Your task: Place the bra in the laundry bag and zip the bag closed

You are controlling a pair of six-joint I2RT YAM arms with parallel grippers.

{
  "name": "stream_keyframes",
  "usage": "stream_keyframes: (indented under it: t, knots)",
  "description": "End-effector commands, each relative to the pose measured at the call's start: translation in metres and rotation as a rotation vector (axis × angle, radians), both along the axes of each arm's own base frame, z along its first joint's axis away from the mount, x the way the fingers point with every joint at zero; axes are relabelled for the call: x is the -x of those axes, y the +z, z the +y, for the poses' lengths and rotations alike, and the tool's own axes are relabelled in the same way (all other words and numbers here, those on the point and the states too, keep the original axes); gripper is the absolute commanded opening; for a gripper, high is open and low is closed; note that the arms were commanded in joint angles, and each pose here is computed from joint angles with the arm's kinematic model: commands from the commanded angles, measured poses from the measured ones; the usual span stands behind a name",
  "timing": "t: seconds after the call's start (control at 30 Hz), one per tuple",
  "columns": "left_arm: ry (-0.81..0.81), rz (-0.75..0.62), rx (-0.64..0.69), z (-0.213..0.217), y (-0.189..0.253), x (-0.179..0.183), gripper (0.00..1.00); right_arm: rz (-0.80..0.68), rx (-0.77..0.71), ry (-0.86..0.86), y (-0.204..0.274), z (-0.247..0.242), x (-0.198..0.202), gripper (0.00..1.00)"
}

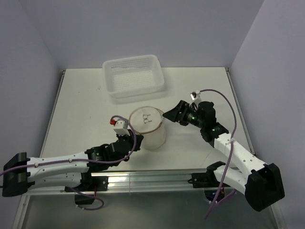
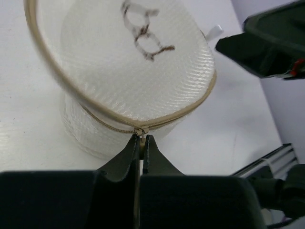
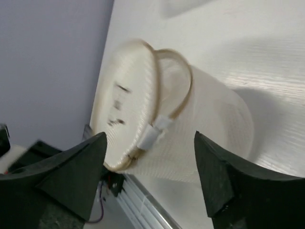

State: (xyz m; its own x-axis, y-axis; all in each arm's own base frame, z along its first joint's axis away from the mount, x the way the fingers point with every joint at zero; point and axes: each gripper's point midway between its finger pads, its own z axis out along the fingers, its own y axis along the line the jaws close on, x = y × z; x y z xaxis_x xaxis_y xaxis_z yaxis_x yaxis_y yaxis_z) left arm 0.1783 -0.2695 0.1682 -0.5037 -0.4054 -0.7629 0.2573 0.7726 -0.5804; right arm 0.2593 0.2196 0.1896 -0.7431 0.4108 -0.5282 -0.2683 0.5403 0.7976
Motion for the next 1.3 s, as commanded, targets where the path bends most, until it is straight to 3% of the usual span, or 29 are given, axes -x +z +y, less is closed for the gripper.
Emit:
stream_keyframes:
  t: [0.0, 0.17, 0.3, 0.5, 0.8, 0.83, 0.9, 0.93, 0.97, 1.27]
  knots:
    - [0.020, -0.036, 0.024, -0.018, 0.012, -0.006, 0.00, -0.090, 0.045, -0.091, 0.015, -0.015, -0.006, 0.85]
    - [0.024, -0.045, 0.060, -0.049, 0.018, -0.012, 0.00, -0.066, -0.004, -0.153, -0.004, -0.016, 0.031, 0.88]
    - [-0.008, -0.068, 0.089, -0.072, 0.025, -0.012, 0.00, -0.017, -0.093, -0.080, -0.004, 0.014, 0.063, 0.85]
    - [-0.046, -0.069, 0.094, -0.090, 0.022, -0.002, 0.00, -0.011, -0.106, -0.128, 0.000, 0.018, 0.064, 0.78]
    - [-0.080, -0.064, 0.084, -0.091, 0.013, 0.009, 0.00, -0.026, -0.013, -0.215, -0.006, 0.017, 0.037, 0.55]
    - [-0.083, -0.072, 0.074, -0.090, 0.014, 0.009, 0.00, -0.035, -0.030, -0.209, -0.003, 0.020, 0.036, 0.31]
    - [-0.080, -0.076, 0.064, -0.089, 0.014, 0.009, 0.00, -0.041, -0.022, -0.223, -0.003, 0.019, 0.033, 0.21]
    - [-0.078, -0.078, 0.063, -0.088, 0.014, 0.008, 0.00, -0.042, -0.017, -0.230, -0.002, 0.017, 0.032, 0.06]
    - [-0.077, -0.081, 0.049, -0.086, 0.011, 0.008, 0.00, -0.047, -0.012, -0.241, -0.001, 0.015, 0.031, 0.01]
    - [0.016, -0.065, -0.094, -0.029, -0.014, 0.004, 0.00, -0.086, 0.038, -0.274, 0.001, -0.024, 0.003, 0.00]
